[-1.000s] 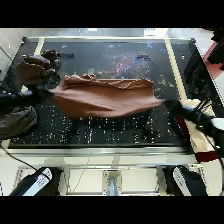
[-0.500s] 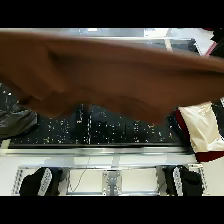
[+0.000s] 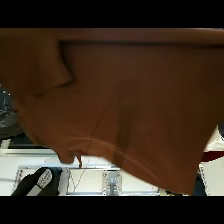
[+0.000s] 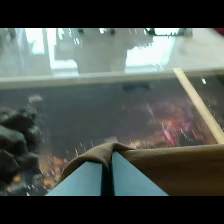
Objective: Fold the shirts.
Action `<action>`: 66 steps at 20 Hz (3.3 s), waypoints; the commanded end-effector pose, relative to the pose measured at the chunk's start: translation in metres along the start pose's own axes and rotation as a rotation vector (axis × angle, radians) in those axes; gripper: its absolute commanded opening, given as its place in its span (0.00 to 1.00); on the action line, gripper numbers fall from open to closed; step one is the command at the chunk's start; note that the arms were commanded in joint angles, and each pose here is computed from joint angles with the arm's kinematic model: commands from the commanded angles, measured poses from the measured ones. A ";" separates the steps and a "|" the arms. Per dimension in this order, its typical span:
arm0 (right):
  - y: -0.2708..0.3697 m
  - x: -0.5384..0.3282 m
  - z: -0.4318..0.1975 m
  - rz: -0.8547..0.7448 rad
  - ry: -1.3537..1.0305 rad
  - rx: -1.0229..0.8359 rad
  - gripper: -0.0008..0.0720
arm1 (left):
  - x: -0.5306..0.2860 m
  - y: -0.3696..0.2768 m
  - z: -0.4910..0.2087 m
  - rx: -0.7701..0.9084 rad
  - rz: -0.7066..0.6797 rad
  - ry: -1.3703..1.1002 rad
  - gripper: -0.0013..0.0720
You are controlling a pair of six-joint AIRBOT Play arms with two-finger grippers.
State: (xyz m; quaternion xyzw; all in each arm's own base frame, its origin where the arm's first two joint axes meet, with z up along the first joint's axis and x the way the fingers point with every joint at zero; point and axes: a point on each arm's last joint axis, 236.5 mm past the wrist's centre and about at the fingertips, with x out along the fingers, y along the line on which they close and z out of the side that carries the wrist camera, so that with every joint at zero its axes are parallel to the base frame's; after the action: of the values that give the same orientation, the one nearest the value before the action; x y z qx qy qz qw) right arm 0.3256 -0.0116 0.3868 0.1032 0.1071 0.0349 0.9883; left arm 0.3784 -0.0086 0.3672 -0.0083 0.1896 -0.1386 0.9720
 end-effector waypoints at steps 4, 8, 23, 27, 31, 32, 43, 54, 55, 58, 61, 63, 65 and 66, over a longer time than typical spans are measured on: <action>-0.009 0.192 -0.214 0.166 0.532 0.192 0.05 | 0.181 -0.016 -0.203 0.060 -0.136 0.659 0.03; -0.006 0.265 -0.322 0.110 0.638 0.169 0.05 | 0.276 0.034 -0.277 0.038 0.098 0.709 0.03; -0.029 0.270 -0.317 0.052 0.636 0.060 0.05 | 0.249 0.050 -0.262 0.030 0.190 0.758 0.03; -0.022 0.258 -0.334 0.073 0.718 0.041 0.05 | 0.219 0.008 -0.295 -0.037 0.039 0.879 0.03; -0.019 0.246 -0.349 0.084 0.795 -0.019 0.05 | 0.179 0.005 -0.342 -0.039 0.049 0.989 0.03; -0.018 0.243 -0.352 0.086 0.814 -0.028 0.05 | 0.171 0.006 -0.349 -0.037 0.063 0.987 0.03; -0.036 0.208 -0.422 0.037 0.978 -0.007 0.05 | 0.171 0.041 -0.395 -0.150 0.214 0.901 0.04; -0.038 0.181 -0.426 -0.015 1.019 0.055 0.31 | 0.157 0.093 -0.367 -0.036 0.415 0.864 0.97; -0.044 0.178 -0.406 -0.045 0.976 0.021 0.31 | 0.153 0.097 -0.348 -0.057 0.439 0.813 0.97; -0.074 0.154 -0.331 -0.213 0.819 -0.076 0.72 | 0.119 0.093 -0.292 -0.087 0.467 0.670 0.97; -0.097 0.122 -0.271 -0.351 0.679 -0.129 0.73 | 0.059 0.069 -0.323 -0.152 0.461 0.750 0.97; -0.097 0.114 -0.262 -0.359 0.662 -0.129 0.73 | 0.025 0.040 -0.382 -0.263 0.435 0.842 0.97; -0.094 0.113 -0.270 -0.351 0.685 -0.110 0.73 | -0.001 0.000 -0.436 -0.401 0.364 0.929 0.97; -0.094 0.112 -0.276 -0.350 0.695 -0.107 0.73 | -0.011 -0.023 -0.455 -0.482 0.319 0.963 0.96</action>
State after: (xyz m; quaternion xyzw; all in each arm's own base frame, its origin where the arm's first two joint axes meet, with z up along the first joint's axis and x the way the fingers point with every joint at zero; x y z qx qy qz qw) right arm 0.3870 -0.0310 0.0740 0.0151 0.4549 -0.0764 0.8871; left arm 0.2621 0.0286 -0.0114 -0.0457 0.5868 0.0898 0.8035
